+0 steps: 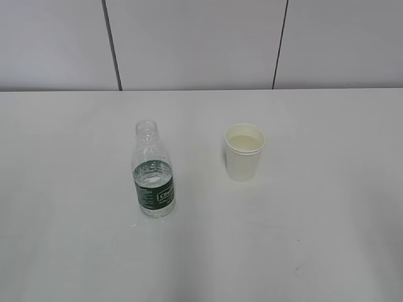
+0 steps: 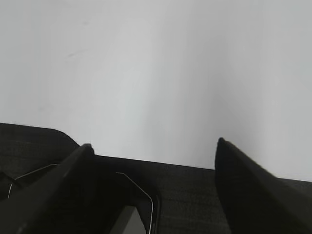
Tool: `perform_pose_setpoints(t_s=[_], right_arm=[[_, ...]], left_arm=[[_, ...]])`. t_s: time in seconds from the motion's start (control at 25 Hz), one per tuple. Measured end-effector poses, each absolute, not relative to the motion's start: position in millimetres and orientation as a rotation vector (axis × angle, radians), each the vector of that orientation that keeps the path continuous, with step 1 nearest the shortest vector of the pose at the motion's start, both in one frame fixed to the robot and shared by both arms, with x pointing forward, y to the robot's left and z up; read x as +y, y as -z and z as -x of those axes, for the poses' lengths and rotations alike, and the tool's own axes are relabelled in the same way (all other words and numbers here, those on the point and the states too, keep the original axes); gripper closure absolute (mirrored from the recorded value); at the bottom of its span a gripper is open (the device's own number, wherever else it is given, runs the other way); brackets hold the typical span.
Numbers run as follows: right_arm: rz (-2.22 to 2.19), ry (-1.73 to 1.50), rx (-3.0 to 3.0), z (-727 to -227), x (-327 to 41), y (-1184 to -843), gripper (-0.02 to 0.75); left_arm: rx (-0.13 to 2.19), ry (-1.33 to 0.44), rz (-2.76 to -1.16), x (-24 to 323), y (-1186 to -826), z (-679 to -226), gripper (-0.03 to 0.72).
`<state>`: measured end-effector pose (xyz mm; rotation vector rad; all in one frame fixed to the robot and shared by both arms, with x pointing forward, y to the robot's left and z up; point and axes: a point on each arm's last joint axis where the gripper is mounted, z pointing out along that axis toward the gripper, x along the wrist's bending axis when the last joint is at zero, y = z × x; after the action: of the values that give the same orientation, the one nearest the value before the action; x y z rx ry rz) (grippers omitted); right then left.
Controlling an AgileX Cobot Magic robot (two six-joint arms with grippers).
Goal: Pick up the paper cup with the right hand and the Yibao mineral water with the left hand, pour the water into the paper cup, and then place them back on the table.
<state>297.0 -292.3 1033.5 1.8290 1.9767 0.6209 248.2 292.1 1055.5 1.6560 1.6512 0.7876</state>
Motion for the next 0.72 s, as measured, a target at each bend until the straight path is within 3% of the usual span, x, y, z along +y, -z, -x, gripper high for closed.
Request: perform_pose_setpoints(t_s=[0.28, 0.72], right_arm=[[-1.735, -0.74, 1.88, -273.3, -293.2, -1039.0, 0.149], [-1.57, -0.919, 1.712, -235.3, -294.5, -1042.2, 0.152]], left_arm=[[1.552, -0.889, -1.573, 289.7, -1055.0, -226.8, 0.177], [1.541, -0.892, -1.563, 289.1, -1053.8, -225.7, 0.177]])
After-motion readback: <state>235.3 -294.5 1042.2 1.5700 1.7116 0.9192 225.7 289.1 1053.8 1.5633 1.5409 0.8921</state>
